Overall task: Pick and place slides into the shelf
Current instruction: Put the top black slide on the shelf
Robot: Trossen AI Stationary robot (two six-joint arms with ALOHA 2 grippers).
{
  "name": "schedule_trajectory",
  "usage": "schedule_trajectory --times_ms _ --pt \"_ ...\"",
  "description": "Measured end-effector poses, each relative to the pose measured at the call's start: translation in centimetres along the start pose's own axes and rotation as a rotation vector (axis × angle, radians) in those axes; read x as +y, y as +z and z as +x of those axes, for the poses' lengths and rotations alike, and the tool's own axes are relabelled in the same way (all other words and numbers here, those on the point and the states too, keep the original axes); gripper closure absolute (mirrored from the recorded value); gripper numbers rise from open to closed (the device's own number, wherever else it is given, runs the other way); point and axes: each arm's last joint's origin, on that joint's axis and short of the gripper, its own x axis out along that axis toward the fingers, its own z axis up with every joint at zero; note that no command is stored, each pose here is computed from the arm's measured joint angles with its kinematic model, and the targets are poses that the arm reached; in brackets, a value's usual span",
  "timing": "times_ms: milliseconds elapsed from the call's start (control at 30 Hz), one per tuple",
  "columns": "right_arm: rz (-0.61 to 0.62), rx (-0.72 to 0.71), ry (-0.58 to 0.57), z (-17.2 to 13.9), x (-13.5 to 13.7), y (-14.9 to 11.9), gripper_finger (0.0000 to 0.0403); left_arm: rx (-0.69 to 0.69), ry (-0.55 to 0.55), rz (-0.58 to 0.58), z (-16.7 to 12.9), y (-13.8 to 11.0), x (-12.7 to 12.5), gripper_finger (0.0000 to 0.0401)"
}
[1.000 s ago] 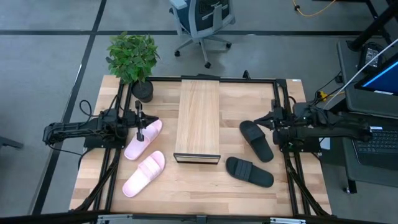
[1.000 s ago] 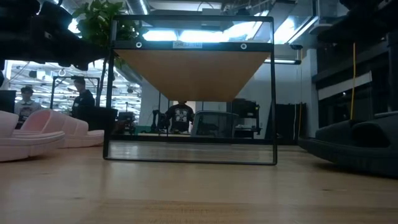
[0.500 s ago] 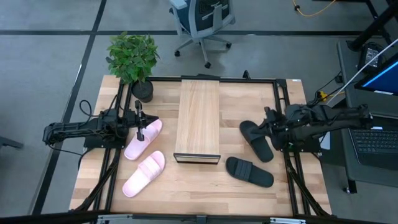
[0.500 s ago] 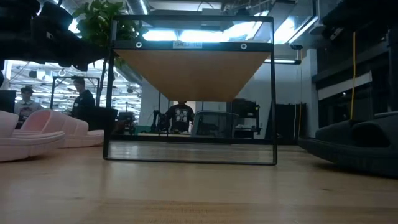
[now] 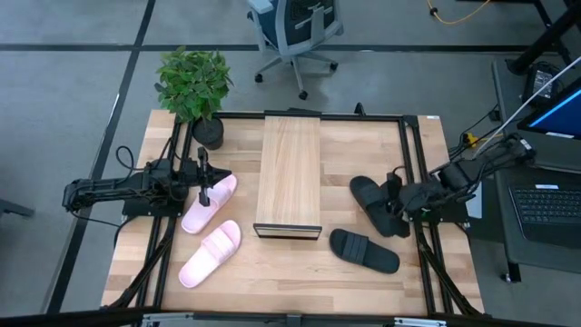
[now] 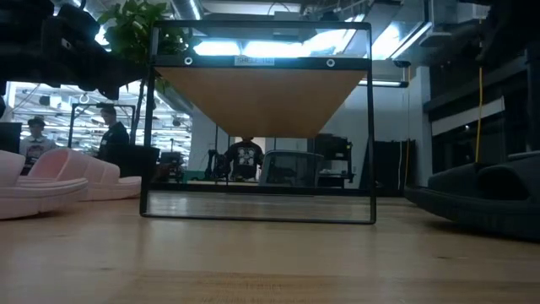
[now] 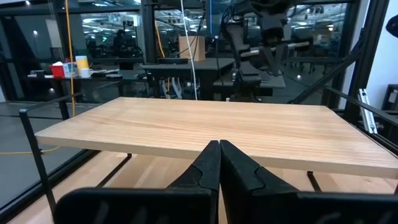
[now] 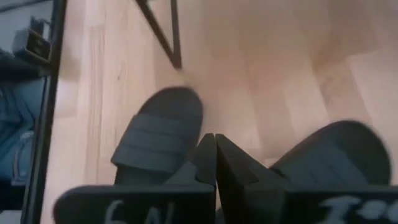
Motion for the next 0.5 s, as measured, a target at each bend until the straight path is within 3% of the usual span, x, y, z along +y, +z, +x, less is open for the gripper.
schedule_trajectory --times_ms 167,367,500 --pt "-0.009 0.066 -0.062 1.3 1.3 -0.8 0.0402 -0.001 0.0 0.0 0.0 0.0 0.0 0.0401" --pt "-0.074 0.182 -0.283 1.7 1.7 -1.3 0.0402 0.0 0.0 0.008 0.0 0.0 0.0 0.0401" --pt "-0.092 0.236 -0.35 1.1 2.6 -0.3 0.0402 0.0 0.0 0.007 0.0 0.0 0.0 0.0401"
